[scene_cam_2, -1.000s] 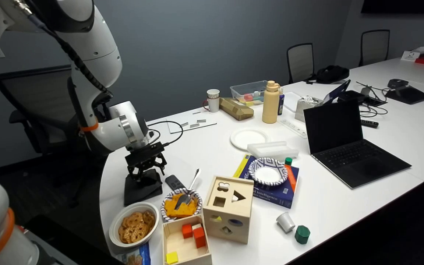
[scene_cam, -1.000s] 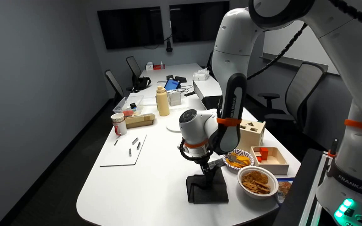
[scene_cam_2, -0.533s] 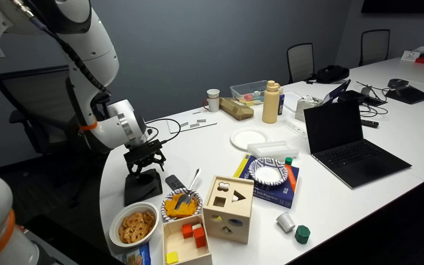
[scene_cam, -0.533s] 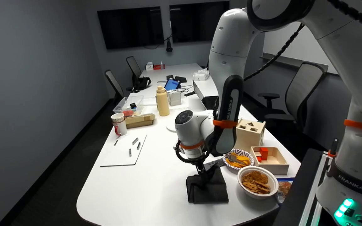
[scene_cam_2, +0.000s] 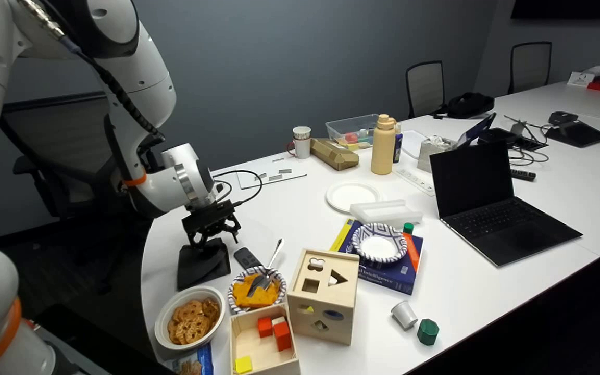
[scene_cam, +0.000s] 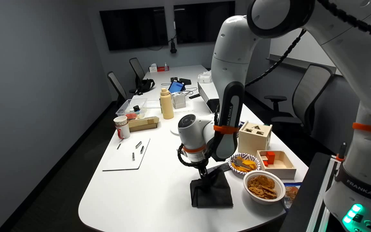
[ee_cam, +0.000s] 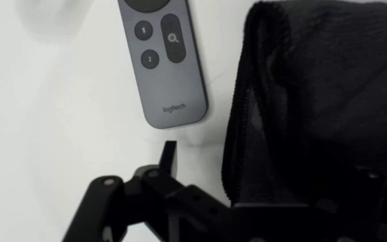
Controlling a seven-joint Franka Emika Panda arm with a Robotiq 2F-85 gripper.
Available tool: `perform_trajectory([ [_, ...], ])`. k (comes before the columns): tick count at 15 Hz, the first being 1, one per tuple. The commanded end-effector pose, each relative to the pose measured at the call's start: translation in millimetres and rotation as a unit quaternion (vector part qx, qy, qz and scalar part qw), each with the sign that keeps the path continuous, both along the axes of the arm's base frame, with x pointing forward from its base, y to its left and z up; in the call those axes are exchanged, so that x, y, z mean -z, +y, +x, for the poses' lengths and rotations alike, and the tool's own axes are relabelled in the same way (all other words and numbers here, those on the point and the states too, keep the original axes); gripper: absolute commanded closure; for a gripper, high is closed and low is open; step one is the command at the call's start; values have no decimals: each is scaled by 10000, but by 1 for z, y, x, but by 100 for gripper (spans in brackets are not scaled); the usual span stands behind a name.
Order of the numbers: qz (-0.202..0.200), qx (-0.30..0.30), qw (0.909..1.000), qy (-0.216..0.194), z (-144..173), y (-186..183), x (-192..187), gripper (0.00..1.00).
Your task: Fold the black cloth
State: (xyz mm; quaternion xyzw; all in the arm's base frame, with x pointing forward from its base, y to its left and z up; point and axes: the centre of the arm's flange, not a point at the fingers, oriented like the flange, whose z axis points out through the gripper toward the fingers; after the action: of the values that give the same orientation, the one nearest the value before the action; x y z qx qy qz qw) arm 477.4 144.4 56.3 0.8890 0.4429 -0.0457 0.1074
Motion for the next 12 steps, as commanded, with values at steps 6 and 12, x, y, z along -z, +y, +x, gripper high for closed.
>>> perform_trajectory([
  [6, 780, 512, 9944, -505, 10, -14, -16, 0],
  [12, 1209, 778, 9859, -858, 12, -26, -24, 0],
])
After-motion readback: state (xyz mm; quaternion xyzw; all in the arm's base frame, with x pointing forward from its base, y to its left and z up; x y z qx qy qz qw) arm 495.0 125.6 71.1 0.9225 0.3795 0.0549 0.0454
